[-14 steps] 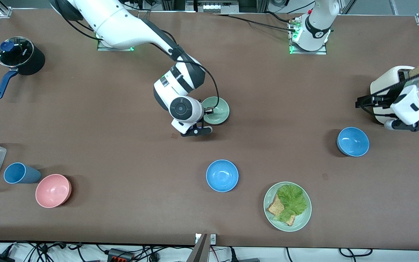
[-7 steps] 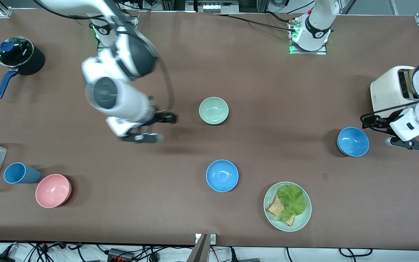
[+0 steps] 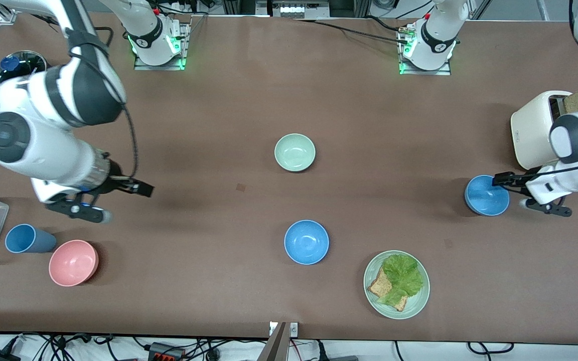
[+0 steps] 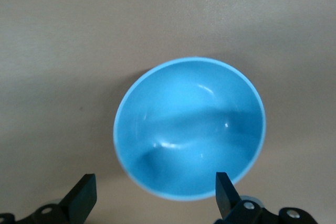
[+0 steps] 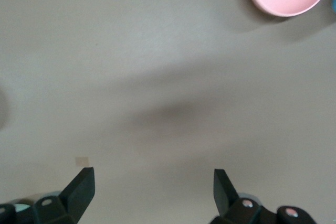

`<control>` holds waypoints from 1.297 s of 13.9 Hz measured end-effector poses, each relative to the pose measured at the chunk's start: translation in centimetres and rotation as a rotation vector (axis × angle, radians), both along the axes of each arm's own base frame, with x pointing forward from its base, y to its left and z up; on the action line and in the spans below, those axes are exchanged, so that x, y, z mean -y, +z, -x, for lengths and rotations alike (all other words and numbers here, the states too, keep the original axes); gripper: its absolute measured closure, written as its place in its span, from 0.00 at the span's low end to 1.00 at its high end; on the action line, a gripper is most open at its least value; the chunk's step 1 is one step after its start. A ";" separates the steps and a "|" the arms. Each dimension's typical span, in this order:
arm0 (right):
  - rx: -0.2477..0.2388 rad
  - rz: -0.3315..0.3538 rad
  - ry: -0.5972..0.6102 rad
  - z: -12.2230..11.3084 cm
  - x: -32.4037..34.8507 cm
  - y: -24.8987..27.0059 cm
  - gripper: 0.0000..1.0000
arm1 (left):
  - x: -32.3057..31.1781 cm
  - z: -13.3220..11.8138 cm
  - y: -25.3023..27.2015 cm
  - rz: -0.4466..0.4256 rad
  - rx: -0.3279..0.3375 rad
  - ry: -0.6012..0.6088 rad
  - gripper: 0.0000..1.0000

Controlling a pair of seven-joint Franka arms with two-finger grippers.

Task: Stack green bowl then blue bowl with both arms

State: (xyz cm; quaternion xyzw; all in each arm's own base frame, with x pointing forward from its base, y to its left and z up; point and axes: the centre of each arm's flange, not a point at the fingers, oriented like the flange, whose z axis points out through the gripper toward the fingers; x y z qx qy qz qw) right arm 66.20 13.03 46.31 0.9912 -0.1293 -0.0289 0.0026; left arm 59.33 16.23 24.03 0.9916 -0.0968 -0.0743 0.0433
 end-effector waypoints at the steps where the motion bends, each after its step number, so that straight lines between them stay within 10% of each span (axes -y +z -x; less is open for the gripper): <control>1: 0.008 -0.001 0.006 -0.1 1.3 0.7 0.00 | 0.0 -0.1 -0.8 0.003 0.000 0.001 0.00; 6: 0.031 -0.003 0.102 -0.5 7.8 2.4 0.00 | -1.1 -0.2 -2.0 0.008 -0.006 0.019 0.03; 11: 0.033 -0.014 0.117 1.4 16.5 6.5 0.00 | -1.2 -0.1 -2.9 0.014 -0.019 0.020 0.55; 18: 0.076 0.000 0.172 5.4 16.7 13.9 0.00 | -1.0 -0.3 -2.9 0.016 -0.017 0.016 0.96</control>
